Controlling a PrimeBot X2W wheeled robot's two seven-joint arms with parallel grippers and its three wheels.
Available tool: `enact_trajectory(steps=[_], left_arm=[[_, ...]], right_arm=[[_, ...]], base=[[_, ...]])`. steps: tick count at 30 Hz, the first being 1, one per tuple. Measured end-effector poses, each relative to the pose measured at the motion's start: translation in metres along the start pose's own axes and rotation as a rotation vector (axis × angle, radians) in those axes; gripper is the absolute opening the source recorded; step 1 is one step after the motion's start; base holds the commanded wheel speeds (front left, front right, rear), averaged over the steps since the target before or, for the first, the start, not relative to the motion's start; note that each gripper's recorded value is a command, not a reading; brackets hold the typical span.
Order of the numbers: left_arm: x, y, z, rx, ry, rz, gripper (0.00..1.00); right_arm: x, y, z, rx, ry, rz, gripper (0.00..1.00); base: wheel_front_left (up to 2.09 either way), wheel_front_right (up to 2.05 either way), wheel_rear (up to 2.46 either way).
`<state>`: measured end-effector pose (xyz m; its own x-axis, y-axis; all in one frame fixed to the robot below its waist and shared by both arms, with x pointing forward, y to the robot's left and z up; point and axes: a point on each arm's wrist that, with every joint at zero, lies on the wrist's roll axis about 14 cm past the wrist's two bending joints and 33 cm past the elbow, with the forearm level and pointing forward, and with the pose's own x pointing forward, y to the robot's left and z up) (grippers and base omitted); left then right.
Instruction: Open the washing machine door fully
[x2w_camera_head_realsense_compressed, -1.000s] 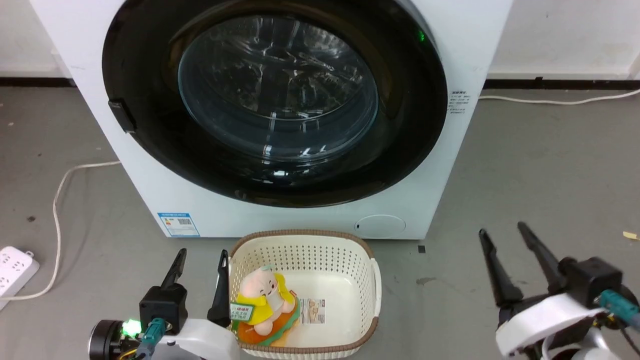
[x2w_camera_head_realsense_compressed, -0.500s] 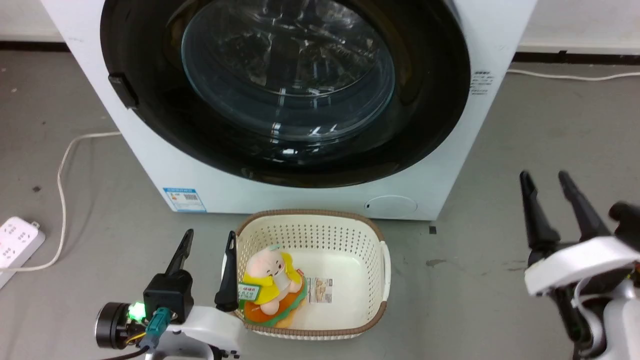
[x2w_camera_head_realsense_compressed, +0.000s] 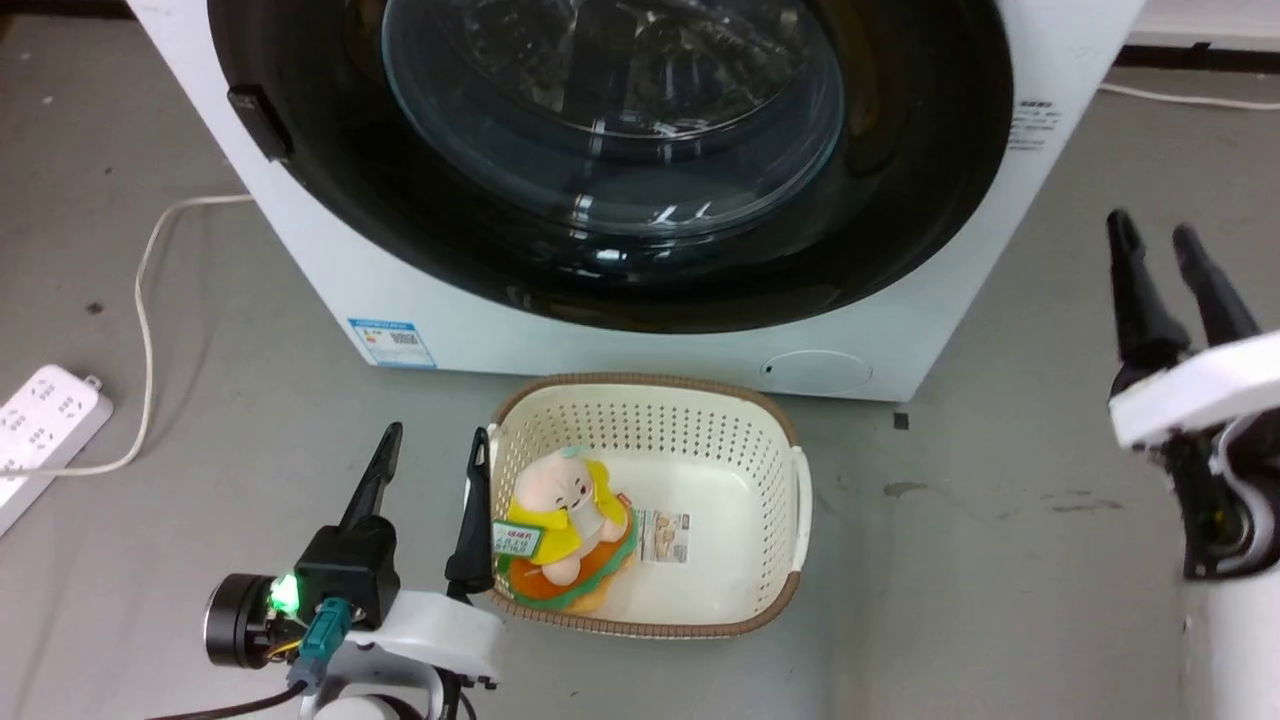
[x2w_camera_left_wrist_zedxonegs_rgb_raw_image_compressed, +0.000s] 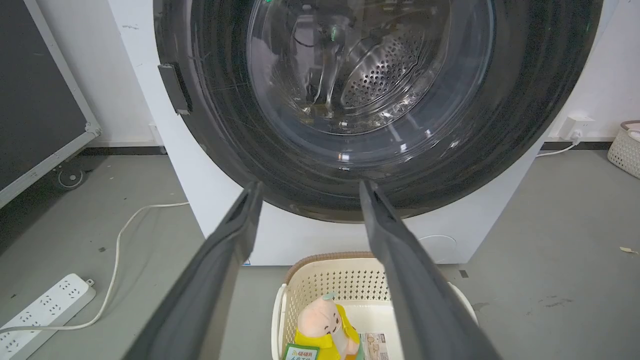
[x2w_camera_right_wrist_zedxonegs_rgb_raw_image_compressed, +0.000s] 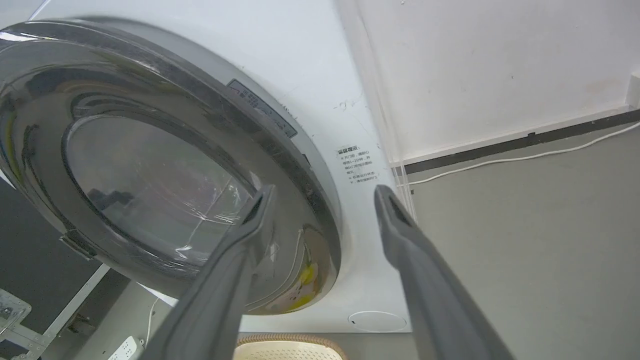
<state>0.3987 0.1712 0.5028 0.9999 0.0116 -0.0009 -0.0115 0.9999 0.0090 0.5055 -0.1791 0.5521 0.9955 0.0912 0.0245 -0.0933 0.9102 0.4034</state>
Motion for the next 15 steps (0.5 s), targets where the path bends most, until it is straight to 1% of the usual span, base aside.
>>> enact_trajectory(steps=[1,2,8,15], left_arm=[[0.001,0.0,0.0,-0.001,0.0,0.0,1.0],[0.002,0.001,0.0,0.0,-0.003,0.003,1.0],[0.006,0.003,-0.004,-0.003,-0.002,0.016,1.0],[0.008,0.005,-0.009,-0.006,0.005,0.026,1.0]], right_arm=[[0.004,-0.001,0.0,0.014,0.001,-0.003,0.56],[0.009,-0.001,0.0,0.027,0.004,-0.006,0.0],[0.036,-0.005,0.0,0.121,0.034,-0.02,0.0],[0.065,-0.01,-0.009,0.24,0.112,-0.039,0.0]], base=[[0.0,0.0,0.0],[0.0,0.0,0.0],[0.0,0.0,0.0],[0.0,0.0,0.0]])
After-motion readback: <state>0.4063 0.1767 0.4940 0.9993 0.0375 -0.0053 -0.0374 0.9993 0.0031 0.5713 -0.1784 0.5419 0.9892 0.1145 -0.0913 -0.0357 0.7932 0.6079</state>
